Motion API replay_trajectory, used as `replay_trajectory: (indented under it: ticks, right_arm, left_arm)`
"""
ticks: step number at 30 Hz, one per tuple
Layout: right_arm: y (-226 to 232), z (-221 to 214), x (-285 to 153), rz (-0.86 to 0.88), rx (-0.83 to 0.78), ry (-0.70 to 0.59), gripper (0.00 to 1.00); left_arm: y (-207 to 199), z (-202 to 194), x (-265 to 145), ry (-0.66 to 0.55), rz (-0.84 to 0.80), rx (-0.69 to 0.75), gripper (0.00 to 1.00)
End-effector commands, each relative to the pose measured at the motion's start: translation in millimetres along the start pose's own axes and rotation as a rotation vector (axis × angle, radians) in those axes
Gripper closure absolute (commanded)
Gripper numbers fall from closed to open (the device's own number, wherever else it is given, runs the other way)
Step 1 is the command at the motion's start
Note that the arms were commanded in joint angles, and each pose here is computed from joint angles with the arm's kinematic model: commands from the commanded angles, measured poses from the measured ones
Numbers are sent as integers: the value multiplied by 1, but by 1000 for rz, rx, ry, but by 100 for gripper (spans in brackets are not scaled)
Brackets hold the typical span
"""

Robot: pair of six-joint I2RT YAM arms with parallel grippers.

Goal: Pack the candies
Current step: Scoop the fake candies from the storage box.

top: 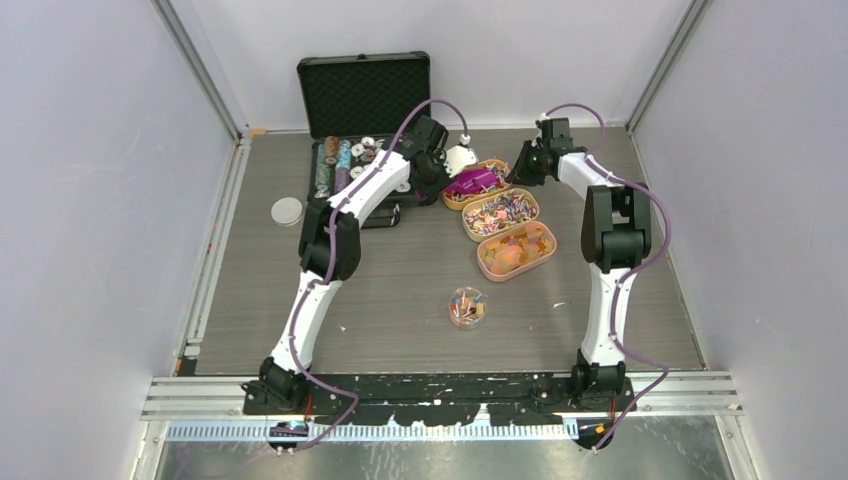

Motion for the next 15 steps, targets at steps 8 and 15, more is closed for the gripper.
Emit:
replay_trajectory:
  ticks: [8, 15]
  right_arm:
    - [22, 23, -4, 95, 37, -85, 79]
    - [25, 36, -15, 113, 72, -127, 79]
  left_arm:
    - [7, 18, -2, -108, 54, 18, 100]
    - [8, 19, -13, -106, 67, 33, 100]
Point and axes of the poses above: each gripper's point midway between its finger pads, its own x axis out along the fingers, its own y axis along the line the jaws close on, z = x × y, the point moved 6 cm from there along -x, back along the fingers, and after that the axes turned 2 degrees about x, right-handed, at the moved point
